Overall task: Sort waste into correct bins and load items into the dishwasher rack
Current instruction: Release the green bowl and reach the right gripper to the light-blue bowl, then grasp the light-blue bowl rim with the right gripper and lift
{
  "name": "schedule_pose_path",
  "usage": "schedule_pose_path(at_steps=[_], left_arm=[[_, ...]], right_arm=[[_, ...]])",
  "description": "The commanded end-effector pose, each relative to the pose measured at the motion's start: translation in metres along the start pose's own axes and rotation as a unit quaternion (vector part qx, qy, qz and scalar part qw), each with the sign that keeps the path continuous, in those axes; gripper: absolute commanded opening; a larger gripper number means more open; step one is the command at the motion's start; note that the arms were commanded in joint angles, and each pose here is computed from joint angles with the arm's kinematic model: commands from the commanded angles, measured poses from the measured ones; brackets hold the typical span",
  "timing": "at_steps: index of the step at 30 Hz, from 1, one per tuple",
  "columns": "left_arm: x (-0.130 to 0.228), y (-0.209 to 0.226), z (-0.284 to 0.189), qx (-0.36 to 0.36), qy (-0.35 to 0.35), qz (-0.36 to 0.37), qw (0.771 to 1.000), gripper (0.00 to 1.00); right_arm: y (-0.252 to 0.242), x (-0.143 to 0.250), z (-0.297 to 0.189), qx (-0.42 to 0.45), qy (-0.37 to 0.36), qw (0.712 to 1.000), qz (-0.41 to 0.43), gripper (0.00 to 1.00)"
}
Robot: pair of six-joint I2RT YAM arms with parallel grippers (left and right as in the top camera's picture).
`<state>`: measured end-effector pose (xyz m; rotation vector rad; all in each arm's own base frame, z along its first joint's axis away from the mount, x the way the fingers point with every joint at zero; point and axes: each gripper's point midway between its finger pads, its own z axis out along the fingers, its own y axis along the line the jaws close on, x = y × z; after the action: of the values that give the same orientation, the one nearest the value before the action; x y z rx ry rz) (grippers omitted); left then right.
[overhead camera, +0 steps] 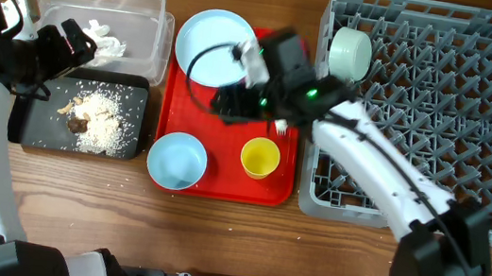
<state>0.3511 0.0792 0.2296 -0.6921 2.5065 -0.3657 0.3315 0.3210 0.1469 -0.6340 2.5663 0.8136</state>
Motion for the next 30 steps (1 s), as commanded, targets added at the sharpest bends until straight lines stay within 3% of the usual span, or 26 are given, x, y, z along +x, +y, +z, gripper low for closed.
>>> schedule_pose_path(at_steps=[1, 11, 15, 21, 25, 30], left_arm=[[-0.004, -0.002, -0.002, 0.006, -0.004, 0.011, 1.000, 1.00], [-0.004, -0.002, -0.002, 0.006, -0.004, 0.011, 1.000, 1.00], [-0.004, -0.002, -0.002, 0.006, -0.004, 0.011, 1.000, 1.00], [-0.004, -0.002, -0.002, 0.006, -0.004, 0.011, 1.000, 1.00], [-0.004, -0.002, -0.002, 0.006, -0.004, 0.011, 1.000, 1.00], [-0.004, -0.002, -0.002, 0.006, -0.004, 0.011, 1.000, 1.00]], right_arm=[[0.008, 0.037, 0.034, 0.006, 0.051, 0.998, 0.042, 0.72], [0.007, 0.083, 0.087, 0.050, 0.114, 0.990, 0.072, 0.59], [0.005, 0.085, 0.089, 0.054, 0.117, 0.988, 0.088, 0.45], [0.004, 0.092, 0.099, 0.049, 0.129, 0.985, 0.102, 0.38], [0.005, 0.094, 0.100, 0.047, 0.132, 0.985, 0.103, 0.27], [0.009, 0.096, 0.102, 0.055, 0.130, 0.986, 0.092, 0.25]])
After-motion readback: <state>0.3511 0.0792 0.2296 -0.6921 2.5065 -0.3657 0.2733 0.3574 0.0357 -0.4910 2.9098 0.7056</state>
